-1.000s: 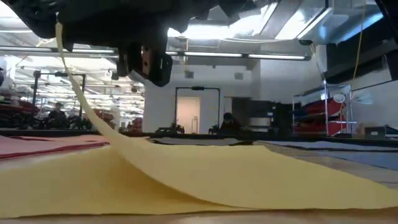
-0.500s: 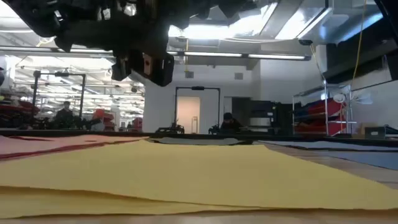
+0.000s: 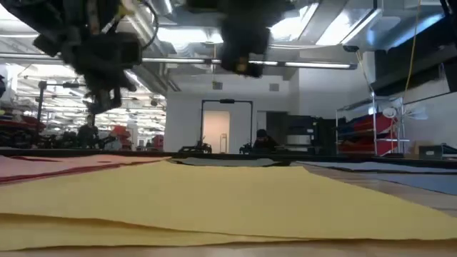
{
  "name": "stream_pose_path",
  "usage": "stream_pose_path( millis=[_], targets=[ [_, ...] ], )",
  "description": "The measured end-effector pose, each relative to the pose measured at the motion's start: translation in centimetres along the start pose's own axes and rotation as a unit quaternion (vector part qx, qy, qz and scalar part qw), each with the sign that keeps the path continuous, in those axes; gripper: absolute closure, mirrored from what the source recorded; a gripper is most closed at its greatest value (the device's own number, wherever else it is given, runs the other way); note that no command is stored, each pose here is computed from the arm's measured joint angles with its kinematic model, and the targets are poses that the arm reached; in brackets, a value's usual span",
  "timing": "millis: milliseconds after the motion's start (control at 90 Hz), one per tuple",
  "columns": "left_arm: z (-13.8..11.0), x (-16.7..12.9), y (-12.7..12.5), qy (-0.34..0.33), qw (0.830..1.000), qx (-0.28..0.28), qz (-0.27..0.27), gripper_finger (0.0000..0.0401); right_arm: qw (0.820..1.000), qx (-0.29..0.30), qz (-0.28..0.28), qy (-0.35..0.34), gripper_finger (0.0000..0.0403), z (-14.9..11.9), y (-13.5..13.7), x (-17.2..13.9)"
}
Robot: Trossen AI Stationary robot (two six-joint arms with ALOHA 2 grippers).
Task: Organize paper
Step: Stack the yellow color paper on top of the other yellow color paper
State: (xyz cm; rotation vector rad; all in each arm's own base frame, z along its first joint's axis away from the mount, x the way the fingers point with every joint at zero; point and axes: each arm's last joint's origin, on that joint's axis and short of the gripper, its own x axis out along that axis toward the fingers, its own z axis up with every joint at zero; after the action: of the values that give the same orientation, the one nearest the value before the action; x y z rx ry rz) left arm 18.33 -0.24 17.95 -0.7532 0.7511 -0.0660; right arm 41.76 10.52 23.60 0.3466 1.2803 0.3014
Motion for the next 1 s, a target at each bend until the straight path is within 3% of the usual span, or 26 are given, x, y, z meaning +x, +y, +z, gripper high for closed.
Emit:
stream_pose_path(
  millis=[122, 378, 522, 744, 1000],
  targets=[
    [-1.0, 0.2, -0.2, 0.030, 0.999, 0.018, 0.018, 0.0401, 0.999, 0.014, -0.048, 0.021, 0.0402, -1.5, -1.3, -1.2],
    [-1.8, 1.3, 0.0, 0.044, 0.996, 0.013, 0.077, 0.0401, 0.990, 0.072, -0.097, 0.077, 0.0403, -5.5, -5.9, -0.2],
    [-2.1, 2.0, 0.4, 0.055, 0.991, 0.018, 0.120, 0.0401, 0.990, 0.094, -0.095, 0.049, 0.0403, -7.4, -7.1, 0.0],
    [-1.0, 2.8, 0.2, 0.053, 0.978, 0.074, 0.189, 0.0401, 0.987, 0.122, -0.101, 0.004, 0.0403, -9.9, -7.8, 0.2],
    [-0.3, 4.7, 0.5, 0.095, 0.966, 0.093, 0.220, 0.0401, 0.983, 0.133, -0.122, -0.014, 0.0403, -10.4, -8.3, 1.0]
  ],
)
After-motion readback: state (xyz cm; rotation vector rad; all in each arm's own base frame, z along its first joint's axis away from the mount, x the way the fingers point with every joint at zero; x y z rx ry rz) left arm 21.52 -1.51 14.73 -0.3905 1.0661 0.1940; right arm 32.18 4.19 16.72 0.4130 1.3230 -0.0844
